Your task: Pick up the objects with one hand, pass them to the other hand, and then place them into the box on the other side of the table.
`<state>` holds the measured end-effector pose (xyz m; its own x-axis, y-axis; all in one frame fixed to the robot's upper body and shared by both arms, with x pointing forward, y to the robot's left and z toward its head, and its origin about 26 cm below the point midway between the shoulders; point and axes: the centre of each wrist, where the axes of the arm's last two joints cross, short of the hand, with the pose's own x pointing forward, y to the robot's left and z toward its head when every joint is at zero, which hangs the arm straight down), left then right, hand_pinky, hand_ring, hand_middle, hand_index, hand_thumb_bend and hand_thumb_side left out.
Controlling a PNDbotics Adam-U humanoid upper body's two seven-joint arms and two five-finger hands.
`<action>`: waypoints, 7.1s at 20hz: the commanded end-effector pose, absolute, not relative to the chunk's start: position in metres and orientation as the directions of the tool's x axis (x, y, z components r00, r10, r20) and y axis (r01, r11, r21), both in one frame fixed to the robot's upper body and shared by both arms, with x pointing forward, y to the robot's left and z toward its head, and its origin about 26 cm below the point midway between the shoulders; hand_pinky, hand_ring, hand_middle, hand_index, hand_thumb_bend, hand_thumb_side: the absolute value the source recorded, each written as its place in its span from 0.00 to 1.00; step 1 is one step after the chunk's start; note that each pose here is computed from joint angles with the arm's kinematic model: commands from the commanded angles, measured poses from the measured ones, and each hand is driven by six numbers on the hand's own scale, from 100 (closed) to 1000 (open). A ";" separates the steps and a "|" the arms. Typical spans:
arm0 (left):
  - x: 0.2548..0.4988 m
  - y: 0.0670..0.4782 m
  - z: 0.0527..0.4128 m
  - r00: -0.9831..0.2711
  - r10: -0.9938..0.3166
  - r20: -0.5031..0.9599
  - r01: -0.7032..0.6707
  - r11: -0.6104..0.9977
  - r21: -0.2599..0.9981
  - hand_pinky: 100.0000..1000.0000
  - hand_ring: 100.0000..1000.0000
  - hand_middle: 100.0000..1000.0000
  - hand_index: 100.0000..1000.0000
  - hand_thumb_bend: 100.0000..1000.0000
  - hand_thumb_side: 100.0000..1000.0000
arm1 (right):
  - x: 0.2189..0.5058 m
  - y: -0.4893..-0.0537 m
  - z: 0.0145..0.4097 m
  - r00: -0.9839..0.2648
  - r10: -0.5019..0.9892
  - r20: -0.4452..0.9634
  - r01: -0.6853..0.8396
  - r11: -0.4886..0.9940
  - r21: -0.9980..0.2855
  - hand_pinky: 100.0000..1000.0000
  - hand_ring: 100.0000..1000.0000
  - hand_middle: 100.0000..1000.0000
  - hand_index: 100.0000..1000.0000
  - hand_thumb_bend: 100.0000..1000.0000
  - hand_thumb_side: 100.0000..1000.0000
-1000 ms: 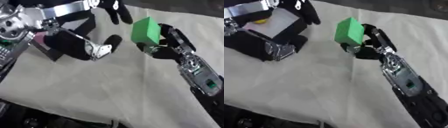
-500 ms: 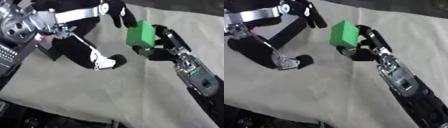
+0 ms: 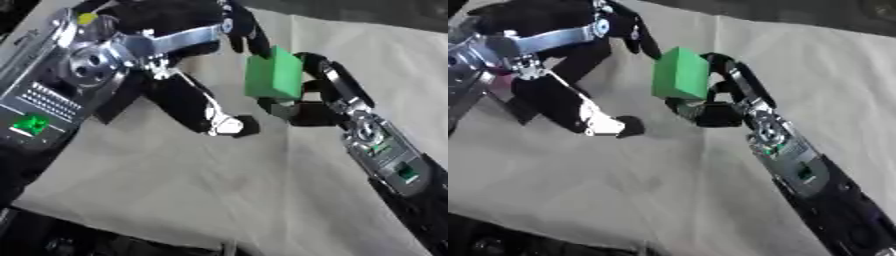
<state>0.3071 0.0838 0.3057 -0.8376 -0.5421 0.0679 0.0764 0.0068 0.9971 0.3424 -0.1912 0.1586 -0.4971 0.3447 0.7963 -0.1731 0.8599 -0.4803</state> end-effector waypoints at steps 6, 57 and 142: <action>0.330 0.071 0.295 -0.801 -0.597 0.037 0.037 0.011 0.999 0.92 0.74 0.70 0.80 0.45 0.39 | 0.343 -0.184 0.165 -0.542 0.337 0.769 -0.159 0.858 -0.488 0.19 0.77 0.27 0.27 0.20 0.00; 0.352 0.059 0.272 -0.778 -0.628 0.008 -0.022 0.039 0.999 0.91 0.74 0.68 0.78 0.55 0.46 | 0.335 -0.175 0.166 -0.618 0.321 0.717 -0.201 0.818 -0.539 0.16 0.76 0.30 0.27 0.24 0.00; 0.379 0.247 0.323 -0.374 -0.904 0.205 -0.056 0.243 0.968 0.85 0.54 0.41 0.31 0.02 0.05 | 0.279 -0.258 0.157 -0.524 0.516 0.678 0.114 0.831 -0.545 0.24 0.86 0.54 0.58 0.51 0.07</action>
